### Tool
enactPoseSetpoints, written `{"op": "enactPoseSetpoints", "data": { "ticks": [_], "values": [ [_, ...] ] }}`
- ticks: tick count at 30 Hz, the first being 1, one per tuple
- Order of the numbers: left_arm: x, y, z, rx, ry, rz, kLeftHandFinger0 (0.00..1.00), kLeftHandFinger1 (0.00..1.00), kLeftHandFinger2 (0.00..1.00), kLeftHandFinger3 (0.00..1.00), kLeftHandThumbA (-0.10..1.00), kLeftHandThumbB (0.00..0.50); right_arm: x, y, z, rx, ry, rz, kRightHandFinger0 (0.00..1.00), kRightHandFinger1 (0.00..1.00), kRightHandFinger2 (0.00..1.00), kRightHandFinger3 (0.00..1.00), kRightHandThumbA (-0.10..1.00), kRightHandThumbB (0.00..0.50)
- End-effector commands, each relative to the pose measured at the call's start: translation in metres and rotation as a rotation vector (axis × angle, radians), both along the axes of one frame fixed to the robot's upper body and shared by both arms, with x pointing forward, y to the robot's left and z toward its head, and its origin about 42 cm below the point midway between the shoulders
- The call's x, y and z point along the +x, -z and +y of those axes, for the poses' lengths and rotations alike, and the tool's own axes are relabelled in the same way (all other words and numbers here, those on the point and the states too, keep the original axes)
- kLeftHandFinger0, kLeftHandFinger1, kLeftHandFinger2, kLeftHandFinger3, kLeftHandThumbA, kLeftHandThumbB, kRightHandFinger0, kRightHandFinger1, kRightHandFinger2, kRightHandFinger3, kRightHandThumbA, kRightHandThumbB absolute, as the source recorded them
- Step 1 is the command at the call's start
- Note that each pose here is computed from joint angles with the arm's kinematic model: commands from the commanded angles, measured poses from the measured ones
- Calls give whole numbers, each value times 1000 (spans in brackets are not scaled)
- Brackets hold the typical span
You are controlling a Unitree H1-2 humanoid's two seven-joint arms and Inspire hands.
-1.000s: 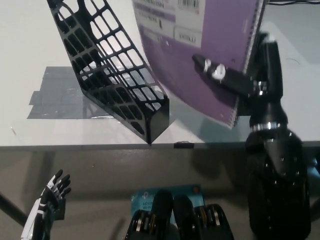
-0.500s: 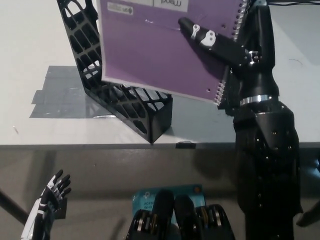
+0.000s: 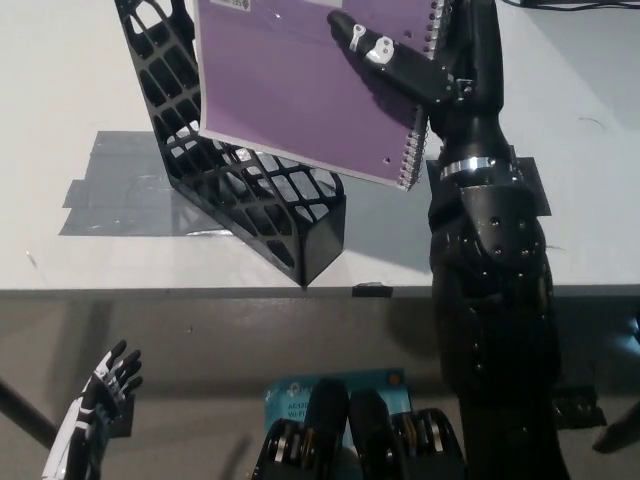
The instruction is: A person hands a notebook to the robot and the robot grabs it with its right hand and places it in the magazine stand kept in the centre of the desk infront of it.
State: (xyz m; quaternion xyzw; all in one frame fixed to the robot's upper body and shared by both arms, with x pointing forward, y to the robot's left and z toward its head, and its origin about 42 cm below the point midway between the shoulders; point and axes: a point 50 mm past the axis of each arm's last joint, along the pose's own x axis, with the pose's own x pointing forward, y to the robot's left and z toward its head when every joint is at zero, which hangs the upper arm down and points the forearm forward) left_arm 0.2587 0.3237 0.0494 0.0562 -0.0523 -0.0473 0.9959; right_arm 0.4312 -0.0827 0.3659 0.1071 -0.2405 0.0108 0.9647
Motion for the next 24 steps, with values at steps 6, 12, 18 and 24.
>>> {"op": "enactPoseSetpoints", "data": {
  "ticks": [6, 12, 18, 24],
  "values": [
    [0, -8, 3, 23, 17, -53, 1000, 1000, 1000, 1000, 1000, 500, -9, -67, 4, 152, 17, -255, 0, 0, 0, 0, 1000, 71],
    [-3, -8, 2, 31, 17, -49, 1000, 1000, 1000, 1000, 1000, 500, -14, -83, -4, 191, 28, -278, 0, 0, 0, 0, 1000, 101],
    [-1, -9, 0, 25, 21, -57, 1000, 1000, 1000, 1000, 1000, 500, -21, -98, -10, 239, 10, -302, 0, 0, 0, 0, 1000, 122],
    [-1, -8, 0, 23, 25, -53, 1000, 1000, 1000, 1000, 1000, 500, -24, -94, -6, 252, -2, -297, 0, 0, 0, 0, 1000, 121]
  ]
}}
